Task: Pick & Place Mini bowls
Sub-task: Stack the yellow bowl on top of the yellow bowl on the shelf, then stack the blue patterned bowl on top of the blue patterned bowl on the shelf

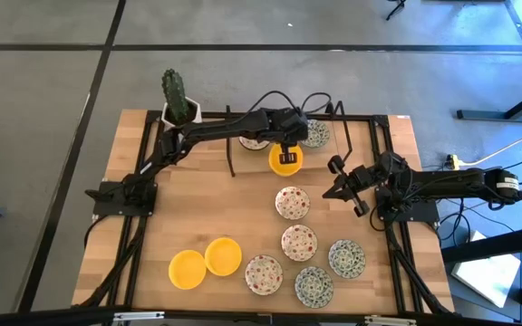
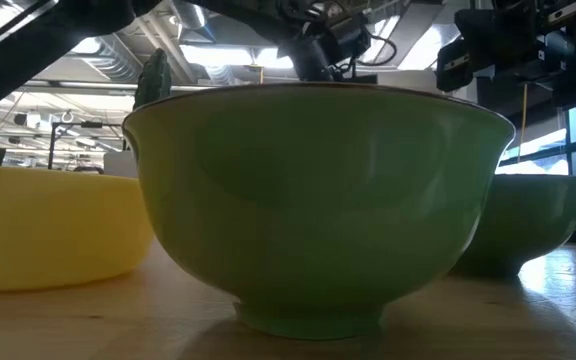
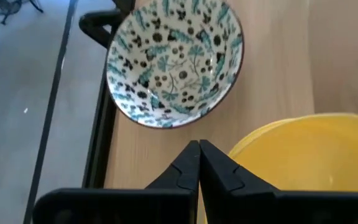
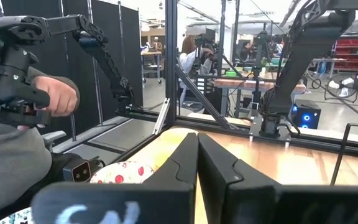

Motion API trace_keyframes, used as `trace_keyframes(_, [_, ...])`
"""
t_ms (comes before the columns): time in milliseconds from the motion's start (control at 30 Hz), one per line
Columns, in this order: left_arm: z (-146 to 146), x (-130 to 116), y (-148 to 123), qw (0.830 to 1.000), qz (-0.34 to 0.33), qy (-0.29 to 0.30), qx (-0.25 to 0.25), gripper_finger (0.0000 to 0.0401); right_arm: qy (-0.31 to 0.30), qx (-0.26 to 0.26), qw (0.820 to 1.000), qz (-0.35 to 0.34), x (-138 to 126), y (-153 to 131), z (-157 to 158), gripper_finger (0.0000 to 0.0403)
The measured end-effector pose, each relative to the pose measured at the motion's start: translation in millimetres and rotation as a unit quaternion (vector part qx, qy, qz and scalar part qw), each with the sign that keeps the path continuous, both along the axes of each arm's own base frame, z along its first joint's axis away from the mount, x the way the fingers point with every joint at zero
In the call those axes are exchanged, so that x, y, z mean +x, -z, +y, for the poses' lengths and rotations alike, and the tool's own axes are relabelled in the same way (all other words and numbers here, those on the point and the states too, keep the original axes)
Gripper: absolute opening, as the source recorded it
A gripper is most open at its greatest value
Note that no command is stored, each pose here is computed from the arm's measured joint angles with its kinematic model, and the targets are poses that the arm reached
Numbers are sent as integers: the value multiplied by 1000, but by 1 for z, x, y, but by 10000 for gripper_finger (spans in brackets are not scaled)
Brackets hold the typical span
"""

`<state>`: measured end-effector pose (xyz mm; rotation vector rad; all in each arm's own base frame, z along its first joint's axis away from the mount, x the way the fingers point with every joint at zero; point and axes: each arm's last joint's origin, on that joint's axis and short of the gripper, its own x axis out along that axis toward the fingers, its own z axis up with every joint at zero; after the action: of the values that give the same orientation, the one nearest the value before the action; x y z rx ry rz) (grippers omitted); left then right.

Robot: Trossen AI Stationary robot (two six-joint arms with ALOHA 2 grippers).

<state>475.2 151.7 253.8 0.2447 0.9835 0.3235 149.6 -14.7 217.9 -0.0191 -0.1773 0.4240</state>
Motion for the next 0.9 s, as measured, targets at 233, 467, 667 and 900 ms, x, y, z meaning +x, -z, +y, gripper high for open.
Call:
trace_keyframes(233, [0, 2, 7, 1000, 10, 2, -3, 1, 0, 0, 1000, 0, 0, 0, 0, 12])
trace_keyframes(467, [-6, 7, 3, 999, 6, 15, 47, 1, -8, -2, 1000, 0, 0, 0, 0, 12])
trace_keyframes(667, [-33, 1, -18, 996, 25, 36, 83, 2, -9, -1, 1000, 1, 0, 0, 0, 12])
trace_keyframes(900, [-86, -66, -109, 996, 29, 75, 33, 2, -14, 2, 1000, 12, 0, 2, 1, 12])
